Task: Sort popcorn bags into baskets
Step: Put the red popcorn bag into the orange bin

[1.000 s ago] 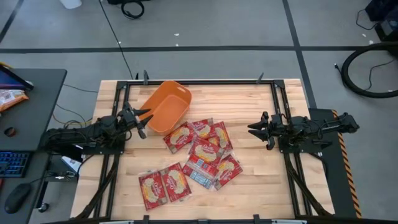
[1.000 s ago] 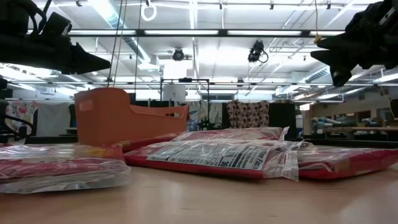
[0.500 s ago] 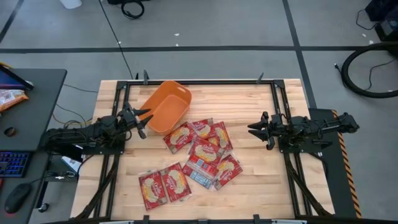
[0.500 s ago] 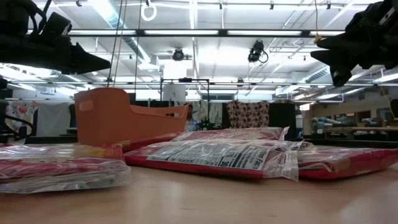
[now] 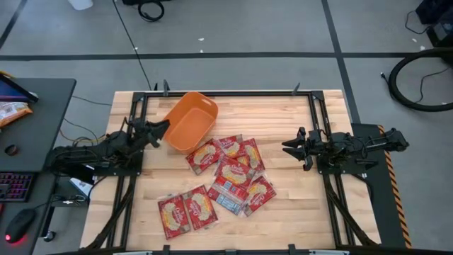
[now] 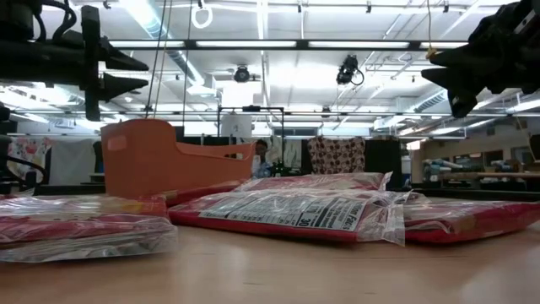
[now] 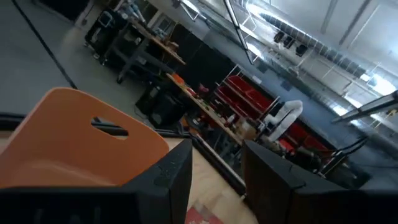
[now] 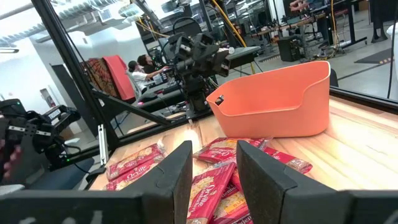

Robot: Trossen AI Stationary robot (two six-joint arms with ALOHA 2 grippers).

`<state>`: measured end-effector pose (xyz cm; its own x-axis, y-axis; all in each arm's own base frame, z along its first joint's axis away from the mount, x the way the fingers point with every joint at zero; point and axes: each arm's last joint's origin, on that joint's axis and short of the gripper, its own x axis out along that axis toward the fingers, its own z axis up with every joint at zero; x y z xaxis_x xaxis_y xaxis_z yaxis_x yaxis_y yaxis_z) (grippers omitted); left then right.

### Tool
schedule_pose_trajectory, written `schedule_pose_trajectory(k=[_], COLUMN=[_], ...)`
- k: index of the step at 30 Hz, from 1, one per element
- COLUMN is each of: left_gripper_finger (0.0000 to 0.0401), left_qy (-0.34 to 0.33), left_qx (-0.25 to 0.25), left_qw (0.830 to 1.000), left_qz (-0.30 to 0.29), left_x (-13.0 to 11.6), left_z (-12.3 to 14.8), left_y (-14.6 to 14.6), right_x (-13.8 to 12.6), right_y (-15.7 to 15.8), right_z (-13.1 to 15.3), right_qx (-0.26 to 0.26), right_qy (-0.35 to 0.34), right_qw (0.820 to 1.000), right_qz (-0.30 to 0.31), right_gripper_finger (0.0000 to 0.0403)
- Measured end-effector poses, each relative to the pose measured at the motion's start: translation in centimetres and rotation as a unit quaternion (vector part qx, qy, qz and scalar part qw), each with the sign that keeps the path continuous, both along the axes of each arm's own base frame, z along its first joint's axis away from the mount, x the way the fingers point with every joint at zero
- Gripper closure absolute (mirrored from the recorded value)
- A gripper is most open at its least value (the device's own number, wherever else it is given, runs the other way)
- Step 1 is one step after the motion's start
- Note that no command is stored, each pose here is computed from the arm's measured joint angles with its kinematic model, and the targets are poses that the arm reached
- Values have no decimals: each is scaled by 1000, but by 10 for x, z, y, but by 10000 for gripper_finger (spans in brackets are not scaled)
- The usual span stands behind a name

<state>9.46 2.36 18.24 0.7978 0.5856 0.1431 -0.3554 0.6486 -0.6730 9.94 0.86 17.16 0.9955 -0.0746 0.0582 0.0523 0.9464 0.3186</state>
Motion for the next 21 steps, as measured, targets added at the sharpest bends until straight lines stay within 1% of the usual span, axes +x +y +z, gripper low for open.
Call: schedule_pose_trajectory(k=[2,5,9,11,15,17,19,21], left_gripper_finger=[260,260,260,260,260,260,260,260], left_qy=[-37,-112,-168,-183,-191,-197,-236,-264], left_qx=[-17,-63,-101,-112,-112,-120,-153,-164], left_qw=[999,992,981,977,975,973,959,950], left_qz=[-3,-11,-2,3,0,-3,-17,-30], left_x=[-1,-3,-5,-6,-6,-6,-7,-8], left_z=[4,11,15,17,18,18,20,23], left_y=[0,0,1,1,1,1,1,1], right_x=[0,0,-1,-1,-2,-3,-4,-6], right_y=[0,-1,-2,-2,-2,-3,-3,-3], right_z=[0,1,4,6,11,16,22,28], right_qx=[-1,-17,-20,-15,-15,8,45,78], right_qy=[0,-4,-20,-26,-53,-84,-118,-154], right_qw=[1000,1000,999,999,998,996,991,985], right_qz=[0,-14,-31,-31,-40,-40,-33,-24], right_gripper_finger=[272,272,272,272,272,272,272,272])
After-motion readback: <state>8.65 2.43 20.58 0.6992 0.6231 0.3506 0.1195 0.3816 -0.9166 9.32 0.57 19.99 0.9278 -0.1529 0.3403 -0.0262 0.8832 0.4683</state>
